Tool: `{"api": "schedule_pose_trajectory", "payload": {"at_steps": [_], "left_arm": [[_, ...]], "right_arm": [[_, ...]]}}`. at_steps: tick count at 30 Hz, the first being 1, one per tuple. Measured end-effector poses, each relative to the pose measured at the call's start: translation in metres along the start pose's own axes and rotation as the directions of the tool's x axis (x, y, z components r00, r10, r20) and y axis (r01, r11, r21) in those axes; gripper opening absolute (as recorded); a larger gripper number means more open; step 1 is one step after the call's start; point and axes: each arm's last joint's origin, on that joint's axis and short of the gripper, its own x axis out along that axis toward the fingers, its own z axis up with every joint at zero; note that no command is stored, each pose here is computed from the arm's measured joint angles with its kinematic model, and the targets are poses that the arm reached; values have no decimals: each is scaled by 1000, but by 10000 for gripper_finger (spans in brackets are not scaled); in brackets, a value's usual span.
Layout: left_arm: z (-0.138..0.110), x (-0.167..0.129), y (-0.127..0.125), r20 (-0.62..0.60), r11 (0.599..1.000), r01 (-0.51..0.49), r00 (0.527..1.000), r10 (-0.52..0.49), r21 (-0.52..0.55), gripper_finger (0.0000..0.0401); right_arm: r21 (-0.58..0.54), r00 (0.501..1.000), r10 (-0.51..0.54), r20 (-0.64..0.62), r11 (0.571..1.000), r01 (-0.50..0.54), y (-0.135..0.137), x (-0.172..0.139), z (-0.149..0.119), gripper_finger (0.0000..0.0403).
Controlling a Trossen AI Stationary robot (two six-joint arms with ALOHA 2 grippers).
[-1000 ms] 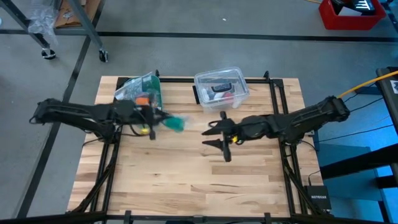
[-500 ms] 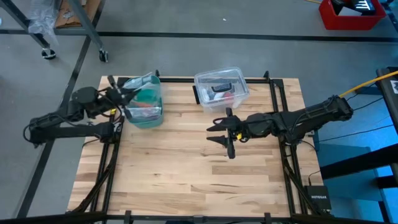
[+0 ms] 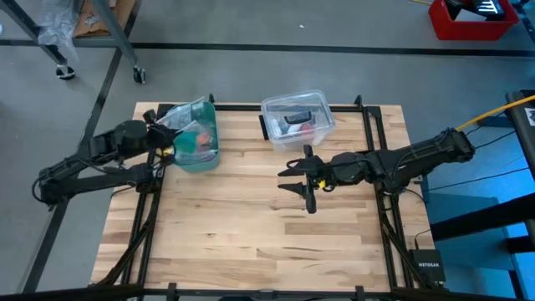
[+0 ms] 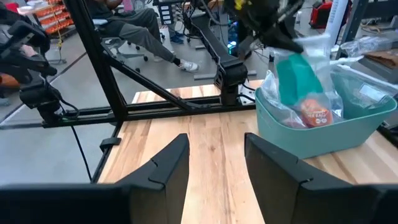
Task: Roll bandage
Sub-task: Put the transparent zip bag into the green bin
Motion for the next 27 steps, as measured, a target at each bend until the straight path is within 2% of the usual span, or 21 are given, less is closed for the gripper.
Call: {"api": "schedule_pose_trajectory", "payload": {"at_steps": [7,12,15,22,27], "left_arm": [[-17,29,-15,-160,999,42,986,-37,31,0],[-42,58,-33,-317,992,113,944,-91,49,0],[-47,69,-36,-358,990,119,930,-87,69,0],[-37,79,-31,-280,998,55,959,-42,38,3],[-34,79,-30,-252,999,39,967,-34,18,27]], "right_arm": [[-52,1000,0,2,999,0,0,0,0,158],[-53,1000,0,1,999,0,0,0,0,158],[-54,1000,0,0,999,0,0,0,0,158],[-63,1000,0,0,998,0,0,0,0,158],[-75,1000,0,0,997,0,0,0,0,158]]}}
